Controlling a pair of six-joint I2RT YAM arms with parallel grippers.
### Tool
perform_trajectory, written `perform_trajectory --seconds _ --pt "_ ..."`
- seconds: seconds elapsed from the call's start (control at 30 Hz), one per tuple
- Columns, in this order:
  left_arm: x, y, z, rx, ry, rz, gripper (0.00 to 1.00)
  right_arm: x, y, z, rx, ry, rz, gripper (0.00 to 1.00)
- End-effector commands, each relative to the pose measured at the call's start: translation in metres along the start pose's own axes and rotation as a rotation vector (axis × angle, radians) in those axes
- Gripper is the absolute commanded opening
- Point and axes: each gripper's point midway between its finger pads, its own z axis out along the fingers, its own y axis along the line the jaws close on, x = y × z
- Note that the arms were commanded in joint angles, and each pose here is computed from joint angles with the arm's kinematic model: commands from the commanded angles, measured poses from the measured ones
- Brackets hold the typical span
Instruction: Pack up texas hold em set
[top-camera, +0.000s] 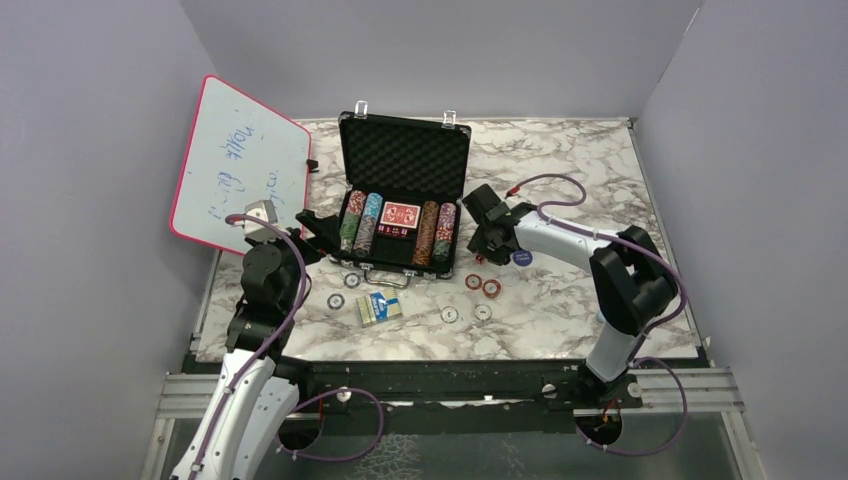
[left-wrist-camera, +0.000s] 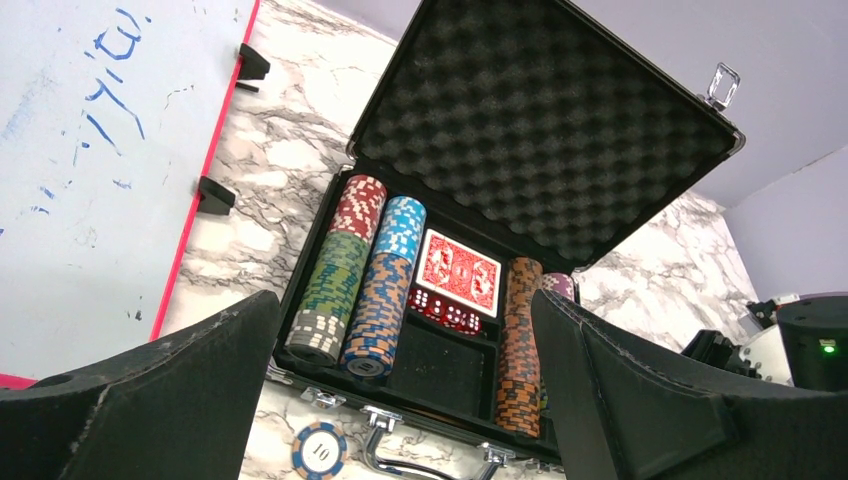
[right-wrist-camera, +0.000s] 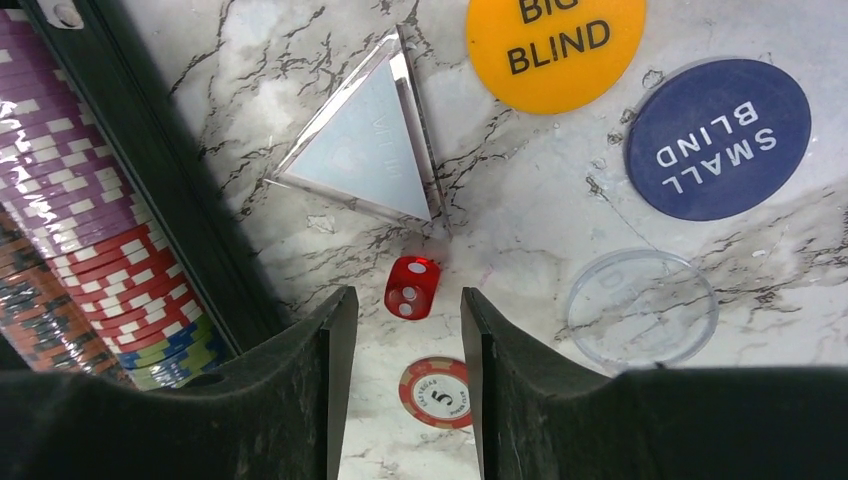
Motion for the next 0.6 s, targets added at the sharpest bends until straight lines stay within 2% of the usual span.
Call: perform_trajectory --seconds 0.0,0.13,0.33,0.57 --pt "-0.002 -0.001 -0.001 0.013 -0.017 -0.008 0.99 0.001 -0.002 0.009 0.047 -0.006 0.004 0.44" --pt "-0.002 0.0 -0.001 0.01 -0.017 -0.007 0.99 0.004 -0.003 0.016 0.059 0.004 -0.017 0.4" --pt "-0.002 0.0 -0.001 0.009 -0.017 -0.008 0.99 0.002 0.002 0.015 0.035 0.0 -0.054 0.22" --pt "-0.002 0.0 -0.001 0.01 -0.018 -0.01 0.99 -0.007 0.026 -0.008 -0.086 -0.02 -0.16 0.15"
